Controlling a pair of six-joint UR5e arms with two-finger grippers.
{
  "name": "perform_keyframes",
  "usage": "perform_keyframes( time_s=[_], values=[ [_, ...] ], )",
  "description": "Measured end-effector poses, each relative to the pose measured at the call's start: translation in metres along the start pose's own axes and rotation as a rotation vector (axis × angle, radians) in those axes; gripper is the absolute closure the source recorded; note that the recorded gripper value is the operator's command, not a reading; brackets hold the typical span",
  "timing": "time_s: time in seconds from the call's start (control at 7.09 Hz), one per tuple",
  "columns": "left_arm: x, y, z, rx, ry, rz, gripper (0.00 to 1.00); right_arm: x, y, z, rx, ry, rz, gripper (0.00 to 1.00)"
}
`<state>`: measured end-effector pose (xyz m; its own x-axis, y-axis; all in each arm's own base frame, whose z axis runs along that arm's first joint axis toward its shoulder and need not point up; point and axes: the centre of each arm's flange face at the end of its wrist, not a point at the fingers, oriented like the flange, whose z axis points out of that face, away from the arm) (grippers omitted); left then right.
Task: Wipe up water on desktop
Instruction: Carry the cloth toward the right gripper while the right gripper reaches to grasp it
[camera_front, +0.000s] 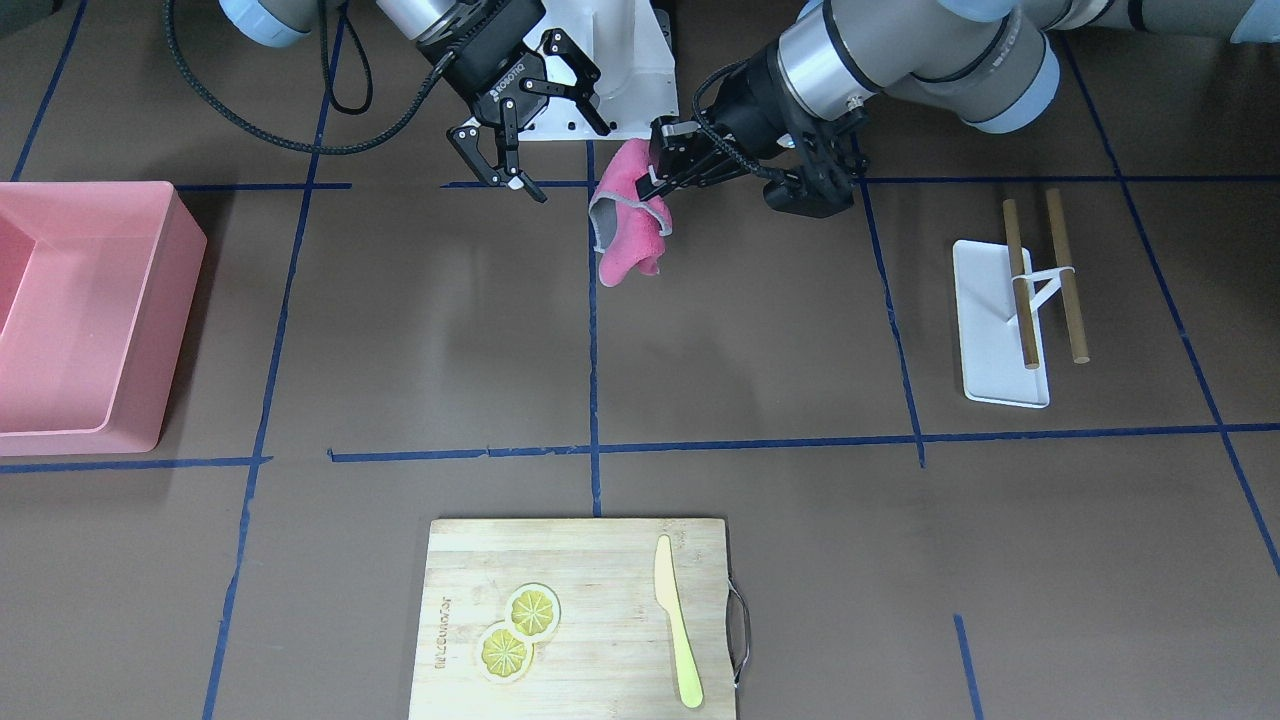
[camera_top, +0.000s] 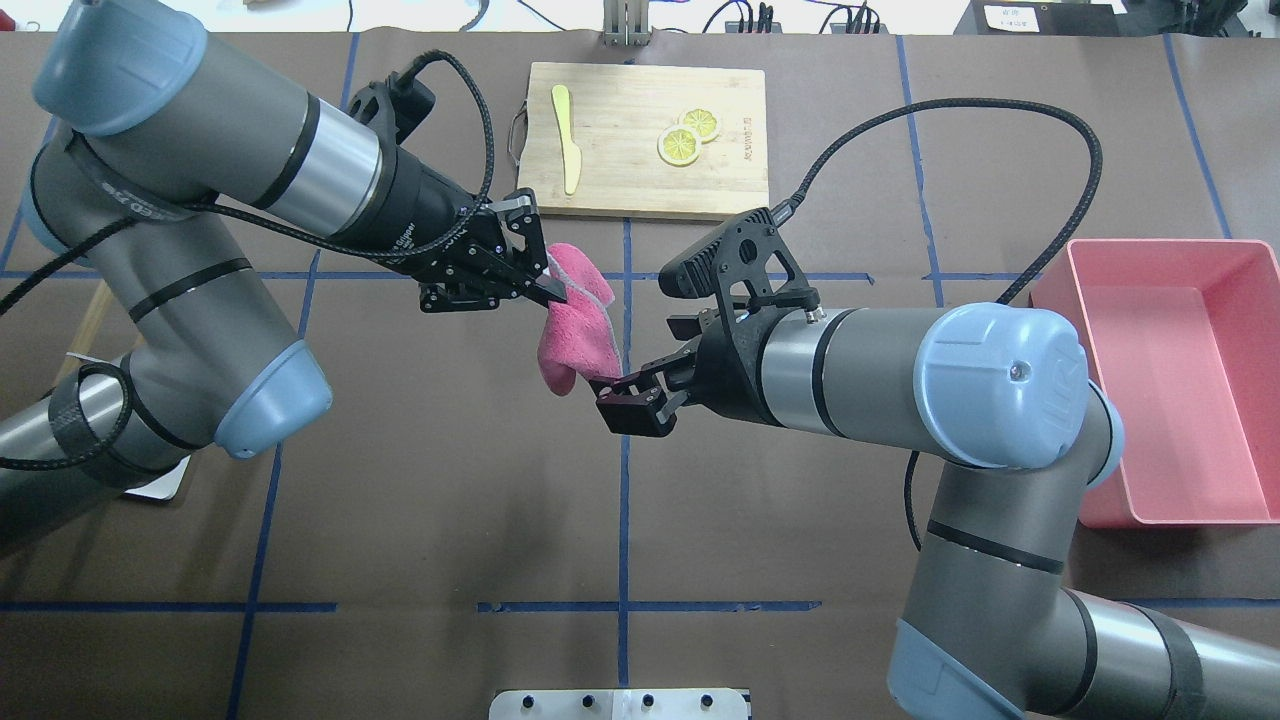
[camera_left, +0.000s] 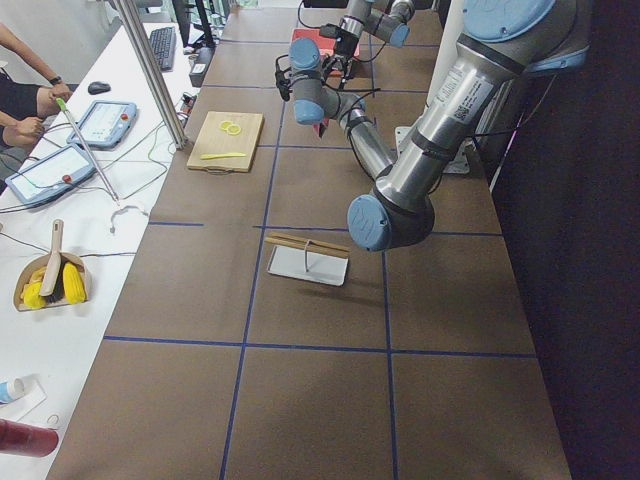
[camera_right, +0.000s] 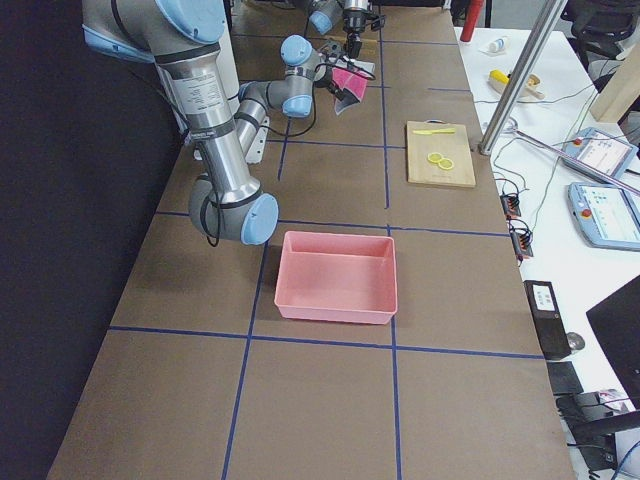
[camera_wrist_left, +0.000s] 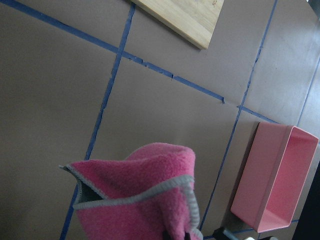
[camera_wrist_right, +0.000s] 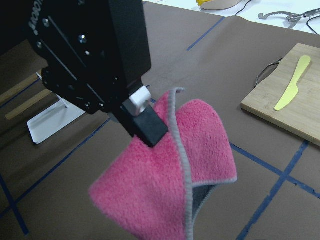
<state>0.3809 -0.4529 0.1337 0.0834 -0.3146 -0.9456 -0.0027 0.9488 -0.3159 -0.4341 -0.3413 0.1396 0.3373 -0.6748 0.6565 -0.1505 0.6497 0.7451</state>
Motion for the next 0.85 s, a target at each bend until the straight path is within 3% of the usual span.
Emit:
perform_keyframes(
  time_s=[0.85],
  values=[
    [0.010, 0.011, 0.020, -0.033, -0.004, -0.032, 1.00, -0.015, 0.012, 0.010, -0.007, -0.002, -0.004, 0.04]
  ],
)
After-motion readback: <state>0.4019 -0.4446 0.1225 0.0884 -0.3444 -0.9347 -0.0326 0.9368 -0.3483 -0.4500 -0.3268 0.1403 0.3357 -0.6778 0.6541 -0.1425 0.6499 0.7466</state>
